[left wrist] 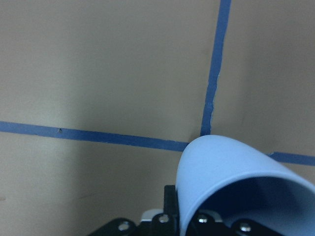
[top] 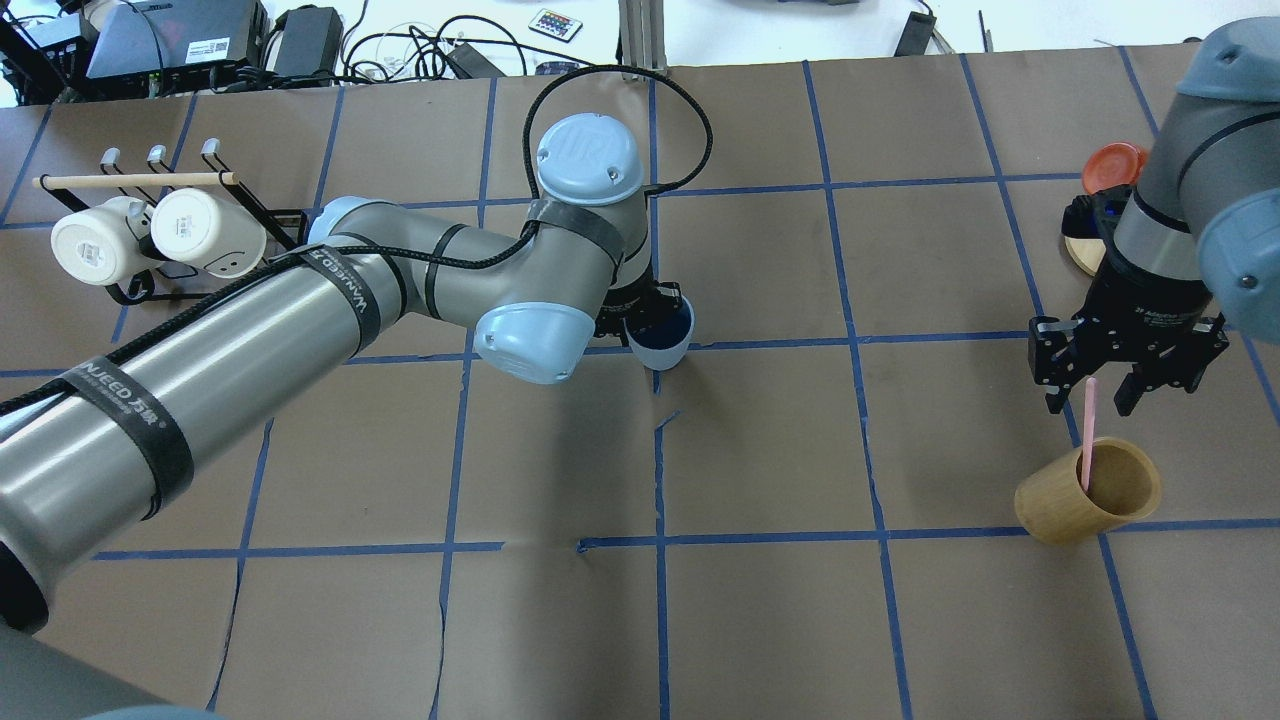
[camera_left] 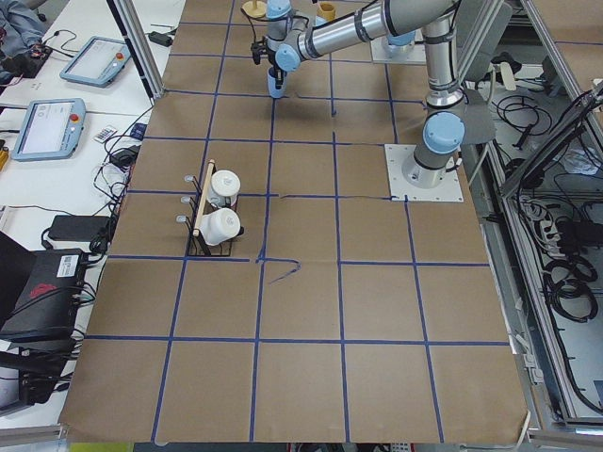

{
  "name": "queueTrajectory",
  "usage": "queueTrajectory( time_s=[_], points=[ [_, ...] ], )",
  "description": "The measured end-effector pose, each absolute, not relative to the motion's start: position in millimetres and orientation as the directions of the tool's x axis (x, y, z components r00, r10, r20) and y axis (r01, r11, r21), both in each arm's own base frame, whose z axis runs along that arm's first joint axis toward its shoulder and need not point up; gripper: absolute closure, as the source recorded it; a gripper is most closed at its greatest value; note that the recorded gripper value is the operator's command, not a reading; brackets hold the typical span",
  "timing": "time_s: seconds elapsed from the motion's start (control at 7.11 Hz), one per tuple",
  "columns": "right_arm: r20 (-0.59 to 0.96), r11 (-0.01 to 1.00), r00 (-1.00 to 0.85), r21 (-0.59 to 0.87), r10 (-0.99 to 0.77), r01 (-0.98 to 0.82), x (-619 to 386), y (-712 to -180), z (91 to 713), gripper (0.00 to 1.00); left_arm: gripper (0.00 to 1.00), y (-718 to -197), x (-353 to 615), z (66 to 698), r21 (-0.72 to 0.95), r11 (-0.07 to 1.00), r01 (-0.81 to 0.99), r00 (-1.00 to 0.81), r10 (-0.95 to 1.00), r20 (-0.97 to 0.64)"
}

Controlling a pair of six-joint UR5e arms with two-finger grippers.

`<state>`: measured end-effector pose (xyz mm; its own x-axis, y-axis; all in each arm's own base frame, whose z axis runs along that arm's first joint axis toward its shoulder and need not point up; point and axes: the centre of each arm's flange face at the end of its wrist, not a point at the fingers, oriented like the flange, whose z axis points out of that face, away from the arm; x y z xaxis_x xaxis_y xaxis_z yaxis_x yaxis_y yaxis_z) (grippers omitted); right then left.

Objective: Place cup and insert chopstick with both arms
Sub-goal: 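Carry the blue cup to center with left gripper while right moves over bamboo cup, then release the blue cup and raise left gripper while right grasps pink chopstick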

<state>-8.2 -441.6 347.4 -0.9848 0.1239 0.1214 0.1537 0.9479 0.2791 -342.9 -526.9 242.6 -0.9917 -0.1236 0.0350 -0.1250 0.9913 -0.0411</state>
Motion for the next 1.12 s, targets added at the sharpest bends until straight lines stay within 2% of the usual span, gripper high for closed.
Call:
queueTrajectory(
  time_s=[0.42,0.7,1.12],
  points=[
    [0.12,0.945,-0.985,0.288,0.125,0.155,-9,-443,344,0.52,0.0,-542,-347,278,-0.114,0.985,-0.128,-0.989,-0.119,0.085],
    [0.119,0.945,-0.985,0.289,0.125,0.155,-9,-443,343,0.61,0.0,-576,-315,346,-0.157,0.978,-0.135,-0.987,-0.119,0.107],
    [0.119,0.945,-0.985,0.288,0.125,0.155,-9,-444,343,0.73,0.0,-603,-200,455,-0.126,0.992,0.029,-0.998,0.036,0.059]
  ],
)
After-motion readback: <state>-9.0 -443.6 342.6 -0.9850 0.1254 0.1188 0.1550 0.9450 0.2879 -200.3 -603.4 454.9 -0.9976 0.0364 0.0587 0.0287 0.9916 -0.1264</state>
